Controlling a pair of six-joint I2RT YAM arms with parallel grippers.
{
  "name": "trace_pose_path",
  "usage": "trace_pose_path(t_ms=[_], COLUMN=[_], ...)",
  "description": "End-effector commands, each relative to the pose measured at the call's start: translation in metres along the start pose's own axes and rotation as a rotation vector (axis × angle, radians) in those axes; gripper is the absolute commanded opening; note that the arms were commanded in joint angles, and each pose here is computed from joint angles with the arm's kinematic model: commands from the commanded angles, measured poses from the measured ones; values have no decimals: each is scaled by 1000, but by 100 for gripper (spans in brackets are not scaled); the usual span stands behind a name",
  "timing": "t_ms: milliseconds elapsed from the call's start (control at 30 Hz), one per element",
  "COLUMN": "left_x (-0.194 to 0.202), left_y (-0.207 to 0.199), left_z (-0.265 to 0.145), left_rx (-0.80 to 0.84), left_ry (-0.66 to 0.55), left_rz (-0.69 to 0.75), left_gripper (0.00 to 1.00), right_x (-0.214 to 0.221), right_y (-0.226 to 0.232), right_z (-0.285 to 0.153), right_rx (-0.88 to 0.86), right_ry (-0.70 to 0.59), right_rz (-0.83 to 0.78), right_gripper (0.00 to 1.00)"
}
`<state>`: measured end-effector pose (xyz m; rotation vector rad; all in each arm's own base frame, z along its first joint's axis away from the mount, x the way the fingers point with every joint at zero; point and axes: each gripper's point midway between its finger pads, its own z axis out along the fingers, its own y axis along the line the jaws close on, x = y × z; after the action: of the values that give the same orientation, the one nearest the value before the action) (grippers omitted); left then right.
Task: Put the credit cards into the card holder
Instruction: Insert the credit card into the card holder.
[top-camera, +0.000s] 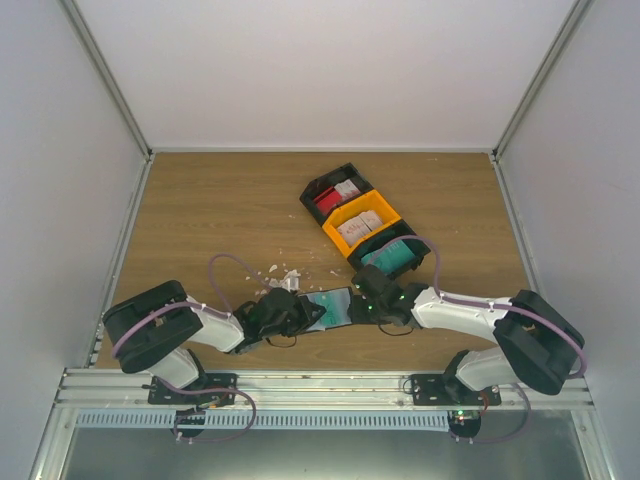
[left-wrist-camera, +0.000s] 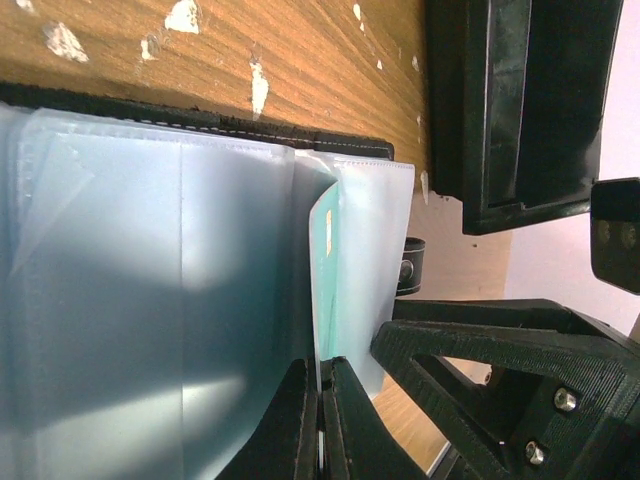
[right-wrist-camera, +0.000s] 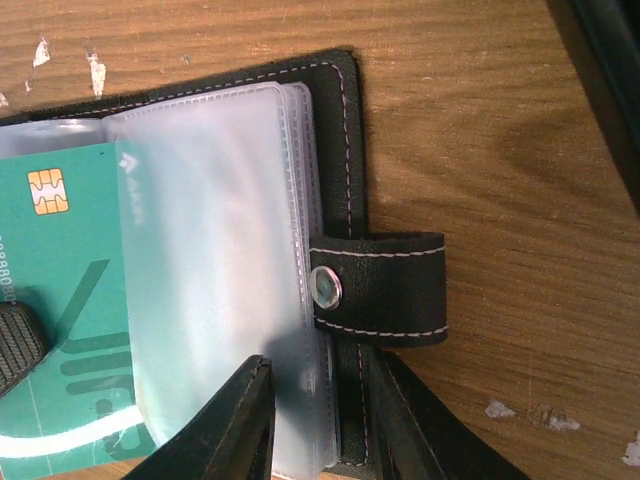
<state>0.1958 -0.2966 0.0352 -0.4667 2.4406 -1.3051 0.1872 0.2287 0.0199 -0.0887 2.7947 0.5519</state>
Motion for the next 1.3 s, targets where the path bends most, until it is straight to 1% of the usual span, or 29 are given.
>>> trace_pose_path(t_ms=[0,133,233,367,567,700,833,1000,1133,1267], left_x=[11,5,3,10,23,25,23,19,16,15], left_y=[11,4,-5,-14,-9,-11,-14,-15,-6,-2], left_z=[2,10,14,19,19,12,1,-11,-13,-6], left_rx=[-36,-37,-12,25,-1,-27,-72,-142,-212,-247], left_ry=[34,9,5,45,119,139,146,143,139,151], left_rz=[34,81,108,146,203,248,281,290,297,322], left_gripper=[0,1,3,9,15,22,34,48,52,52], right_x=[23,24,23,20,17,15,15,18,17,16], right_y=[-12,-7,0,8,5,-2,-4,-2,0,1], right_z=[10,10,8,4,-2,-6,-6,-2,-2,-1], right_rx=[26,2,-34,-82,-73,-39,-29,-37,-48,-48], right_ry=[76,81,78,67,33,16,17,34,33,33], right_rz=[-2,-13,-20,-22,-9,1,-6,-20,-28,-36], right_gripper=[29,29,29,29,30,33,35,36,36,36])
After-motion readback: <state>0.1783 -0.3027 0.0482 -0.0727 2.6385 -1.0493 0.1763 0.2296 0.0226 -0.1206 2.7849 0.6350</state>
